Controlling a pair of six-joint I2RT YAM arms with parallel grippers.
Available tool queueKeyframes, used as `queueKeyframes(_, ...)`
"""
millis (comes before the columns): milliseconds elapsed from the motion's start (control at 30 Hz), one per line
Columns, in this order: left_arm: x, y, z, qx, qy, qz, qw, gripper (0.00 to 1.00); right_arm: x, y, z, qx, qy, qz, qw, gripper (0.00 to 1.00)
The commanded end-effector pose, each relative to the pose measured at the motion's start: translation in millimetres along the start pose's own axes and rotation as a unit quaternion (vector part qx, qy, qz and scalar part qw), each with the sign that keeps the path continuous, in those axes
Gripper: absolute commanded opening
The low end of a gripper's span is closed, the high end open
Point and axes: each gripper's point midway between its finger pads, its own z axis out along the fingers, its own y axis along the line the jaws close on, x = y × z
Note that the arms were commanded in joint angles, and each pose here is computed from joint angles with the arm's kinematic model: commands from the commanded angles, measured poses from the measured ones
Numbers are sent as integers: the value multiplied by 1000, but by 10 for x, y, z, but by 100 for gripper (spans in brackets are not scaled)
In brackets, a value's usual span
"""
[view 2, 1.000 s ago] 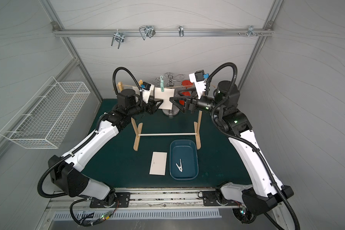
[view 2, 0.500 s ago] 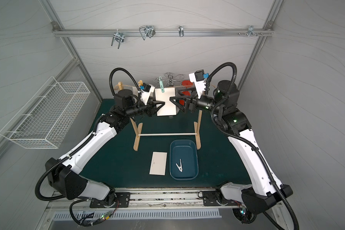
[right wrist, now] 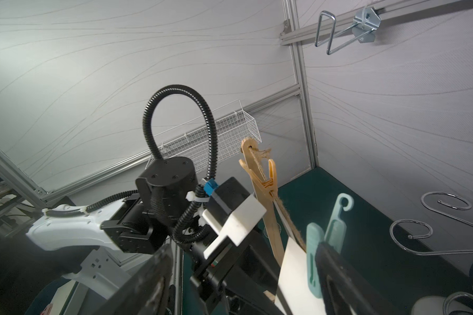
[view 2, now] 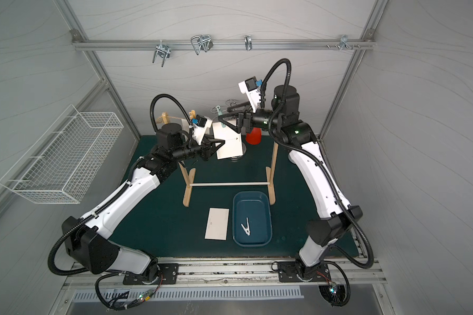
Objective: Remove the postcards from the strings
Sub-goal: Pinch the postcard on the clothesline, then remove the clamp from the clothesline.
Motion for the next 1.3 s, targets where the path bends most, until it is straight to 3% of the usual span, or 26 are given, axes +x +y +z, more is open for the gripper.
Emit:
queueKeyframes(0,-154,-23,-41,7,-27,22,999,21,-2,-81,3,0,10,-9,1000,84)
queueKeyframes(400,-148,-21,-35,14,-27,24,999,9,-15,-186,37,-9,20,-25,999,86)
queueKeyframes(900,-123,-78,-52,30,-25,24,999,7,-126,-370,113,-22,19,-58,998,88)
queueKeyframes(1267,-101,-147,-91,43,-17,30,999,7,-30,-330,38,-93,31,-21,995,83)
